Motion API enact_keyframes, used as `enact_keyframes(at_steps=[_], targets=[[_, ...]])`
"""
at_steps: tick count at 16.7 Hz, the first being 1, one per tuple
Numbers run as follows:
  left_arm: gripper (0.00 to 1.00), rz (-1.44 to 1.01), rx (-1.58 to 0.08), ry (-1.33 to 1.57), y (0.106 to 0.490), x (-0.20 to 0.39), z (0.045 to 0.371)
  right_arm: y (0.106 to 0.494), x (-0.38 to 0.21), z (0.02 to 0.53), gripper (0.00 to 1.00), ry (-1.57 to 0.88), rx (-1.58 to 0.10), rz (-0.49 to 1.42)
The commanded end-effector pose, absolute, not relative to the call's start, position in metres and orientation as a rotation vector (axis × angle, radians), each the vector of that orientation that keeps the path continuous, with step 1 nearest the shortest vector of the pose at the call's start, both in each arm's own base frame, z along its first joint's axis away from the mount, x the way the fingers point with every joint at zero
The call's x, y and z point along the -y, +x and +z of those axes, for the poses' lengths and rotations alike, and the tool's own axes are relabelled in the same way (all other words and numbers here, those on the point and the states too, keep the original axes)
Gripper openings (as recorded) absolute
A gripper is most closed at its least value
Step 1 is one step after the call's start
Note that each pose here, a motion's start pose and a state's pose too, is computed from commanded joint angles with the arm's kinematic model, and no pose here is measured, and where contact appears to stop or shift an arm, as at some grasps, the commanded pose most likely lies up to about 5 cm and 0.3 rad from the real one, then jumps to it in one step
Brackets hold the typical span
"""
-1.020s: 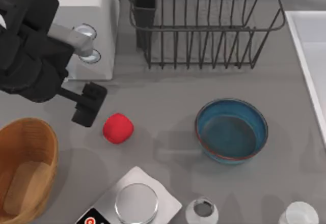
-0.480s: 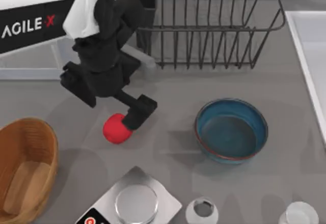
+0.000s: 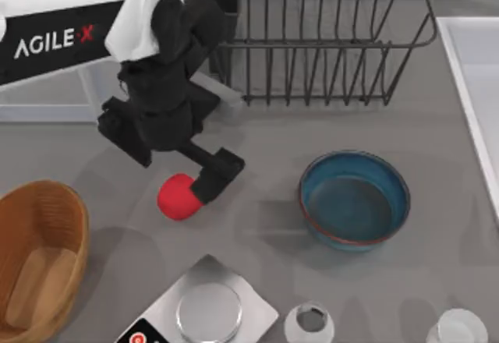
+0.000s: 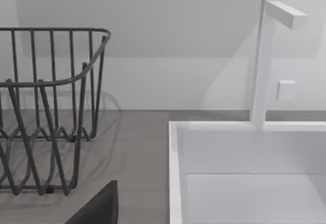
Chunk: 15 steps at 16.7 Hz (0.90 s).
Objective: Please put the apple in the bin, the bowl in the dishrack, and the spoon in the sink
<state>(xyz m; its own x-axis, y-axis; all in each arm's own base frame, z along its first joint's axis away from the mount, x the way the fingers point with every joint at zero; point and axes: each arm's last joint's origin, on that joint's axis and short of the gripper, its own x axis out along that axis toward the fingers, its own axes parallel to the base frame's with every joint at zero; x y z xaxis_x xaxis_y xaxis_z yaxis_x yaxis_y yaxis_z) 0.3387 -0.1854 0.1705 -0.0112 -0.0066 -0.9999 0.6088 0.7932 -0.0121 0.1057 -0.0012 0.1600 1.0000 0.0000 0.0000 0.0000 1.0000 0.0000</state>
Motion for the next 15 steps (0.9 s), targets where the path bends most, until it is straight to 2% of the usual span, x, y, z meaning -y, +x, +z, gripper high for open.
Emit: enact_keyframes(at_steps=[7,12,15], targets=[[1.00,-0.521,-1.514,0.504,0.339,0.187,0.113,0.106,0.001,0.160,1.00,0.000,0.000,0.000],[1.00,-0.521,-1.515,0.504,0.338,0.187,0.106,0.106,0.001,0.160,1.00,0.000,0.000,0.000],[0.77,-0.521,-1.515,0.504,0.338,0.187,0.106,0.106,0.001,0.160,1.00,0.000,0.000,0.000]])
